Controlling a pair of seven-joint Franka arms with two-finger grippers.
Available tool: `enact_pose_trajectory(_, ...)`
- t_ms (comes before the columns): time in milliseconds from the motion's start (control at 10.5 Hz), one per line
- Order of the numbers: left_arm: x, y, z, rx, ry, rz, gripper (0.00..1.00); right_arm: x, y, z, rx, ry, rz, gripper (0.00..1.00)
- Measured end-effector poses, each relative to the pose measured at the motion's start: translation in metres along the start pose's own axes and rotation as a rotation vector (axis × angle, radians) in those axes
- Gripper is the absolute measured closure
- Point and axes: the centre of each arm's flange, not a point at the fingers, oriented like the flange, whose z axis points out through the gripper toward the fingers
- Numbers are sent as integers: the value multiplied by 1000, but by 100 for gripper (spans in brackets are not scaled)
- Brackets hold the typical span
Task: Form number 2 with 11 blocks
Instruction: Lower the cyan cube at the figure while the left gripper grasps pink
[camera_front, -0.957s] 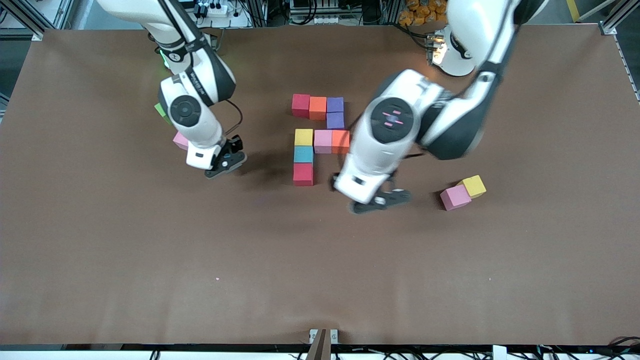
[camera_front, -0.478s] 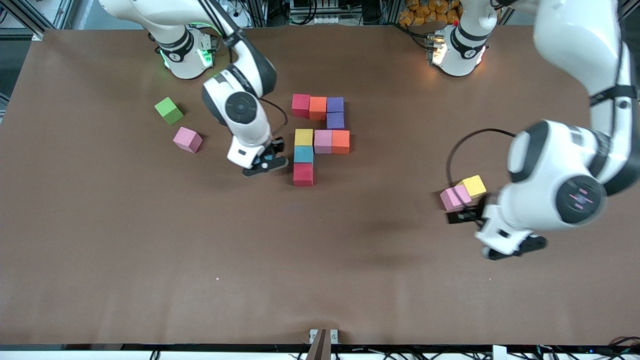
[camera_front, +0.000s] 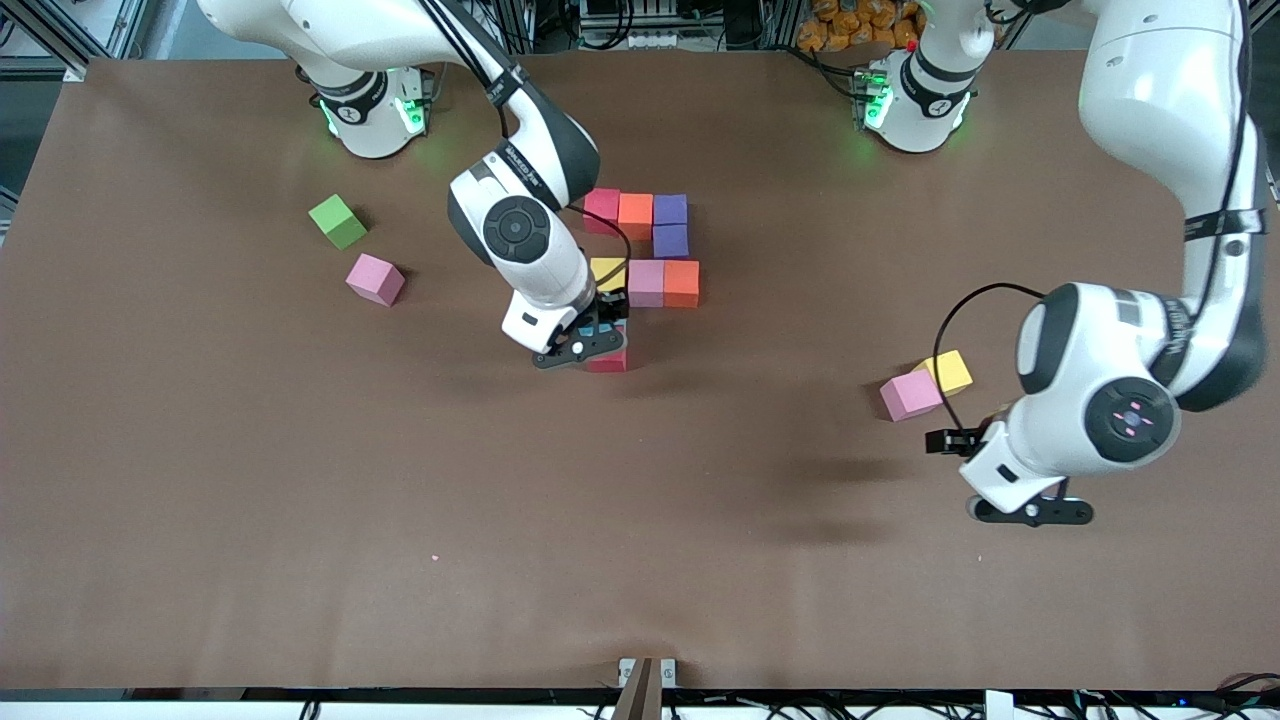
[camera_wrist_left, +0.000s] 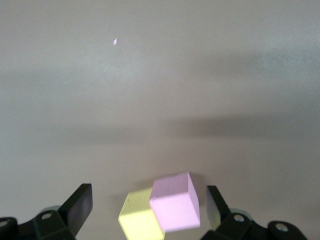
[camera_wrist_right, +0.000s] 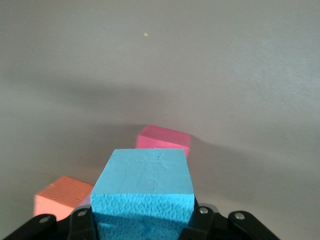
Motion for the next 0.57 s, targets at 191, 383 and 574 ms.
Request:
enact_pose_trajectory(191, -25, 0, 30, -5, 17, 49, 0, 9, -29, 8, 24, 7, 2, 41)
enact_pose_trajectory(383, -43, 2, 46, -3, -6, 156, 0, 9, -60, 24, 26, -12, 15, 41)
enact_pose_trajectory(574, -58, 8, 56, -6, -10, 262, 0, 9, -70, 30, 23, -24, 126, 41)
